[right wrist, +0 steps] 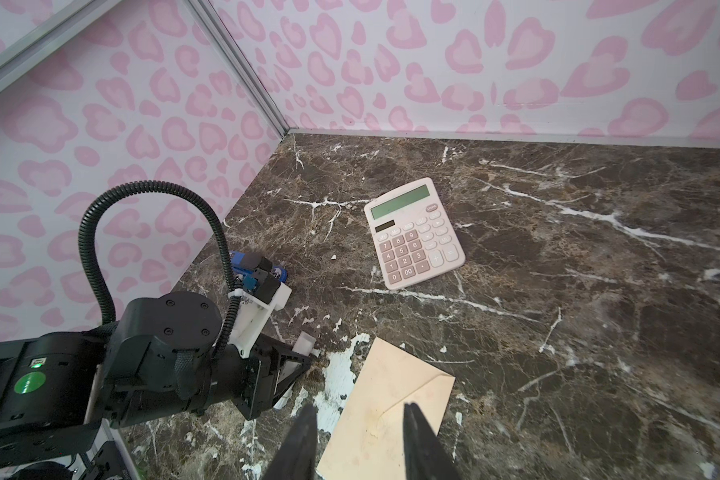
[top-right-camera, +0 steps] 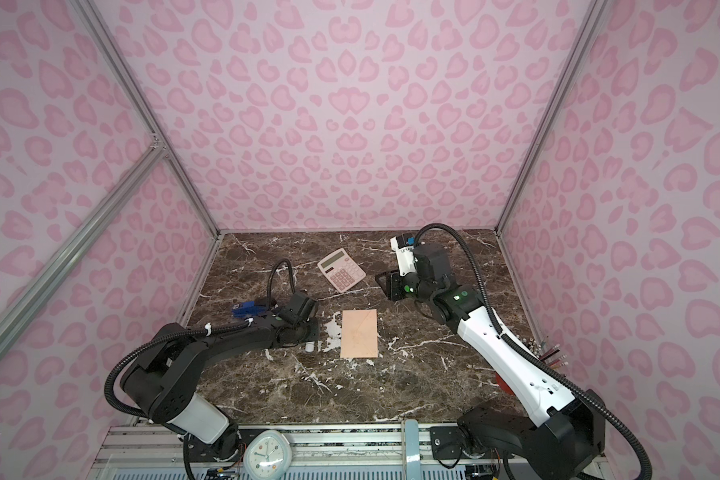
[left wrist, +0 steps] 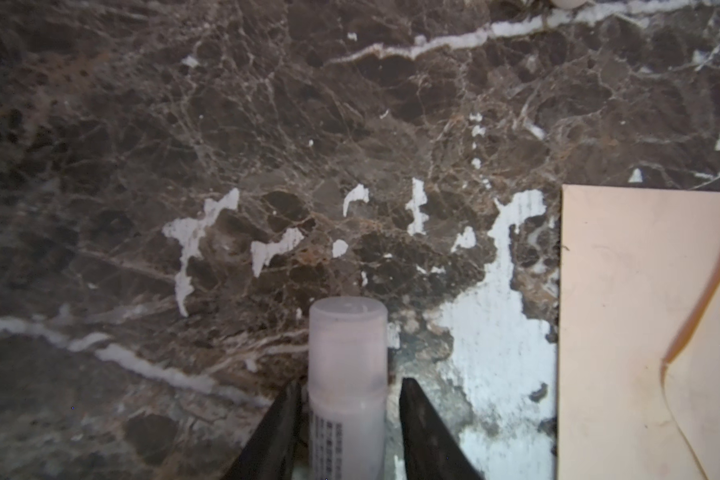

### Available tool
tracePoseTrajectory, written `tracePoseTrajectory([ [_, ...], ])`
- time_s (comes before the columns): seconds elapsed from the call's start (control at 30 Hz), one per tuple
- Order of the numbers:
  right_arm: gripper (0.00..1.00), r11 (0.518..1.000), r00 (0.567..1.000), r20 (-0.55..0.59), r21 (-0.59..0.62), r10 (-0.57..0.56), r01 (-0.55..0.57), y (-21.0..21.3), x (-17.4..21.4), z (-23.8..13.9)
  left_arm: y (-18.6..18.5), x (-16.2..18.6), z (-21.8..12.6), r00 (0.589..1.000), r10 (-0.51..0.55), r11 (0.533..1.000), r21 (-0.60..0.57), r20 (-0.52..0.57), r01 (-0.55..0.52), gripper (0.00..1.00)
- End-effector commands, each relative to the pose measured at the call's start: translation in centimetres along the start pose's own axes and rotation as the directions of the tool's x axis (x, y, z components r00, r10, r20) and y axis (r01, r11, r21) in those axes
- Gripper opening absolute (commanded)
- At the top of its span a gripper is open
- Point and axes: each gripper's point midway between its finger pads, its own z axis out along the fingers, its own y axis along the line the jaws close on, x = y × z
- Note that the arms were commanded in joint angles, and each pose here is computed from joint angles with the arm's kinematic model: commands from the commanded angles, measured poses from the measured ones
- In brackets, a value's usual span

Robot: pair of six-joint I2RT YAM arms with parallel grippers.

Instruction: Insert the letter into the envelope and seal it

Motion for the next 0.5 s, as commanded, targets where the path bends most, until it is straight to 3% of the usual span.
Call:
tracePoseTrajectory([
  [0.0,0.37,1.000,1.000,0.013,0.005,-0.015,0.015,0.0,-0.4,0.1,-0.4,-0.5,-0.5,1.000,0.013,1.000,0.020,0.015,-0.013,0.47],
  [0.3,0.39,0.998,0.999,0.024,0.040,-0.044,0.043,-0.8,-0.7,0.1,-2.9,-5.0,-5.7,0.983,0.025,0.991,0.126,0.182,-0.049,0.74],
  [0.47,0.41,0.986,0.995,0.060,0.151,-0.080,0.070,-3.5,-0.6,0.4,-3.1,-9.2,-11.1,0.929,0.040,0.990,0.113,0.369,-0.088,0.87],
])
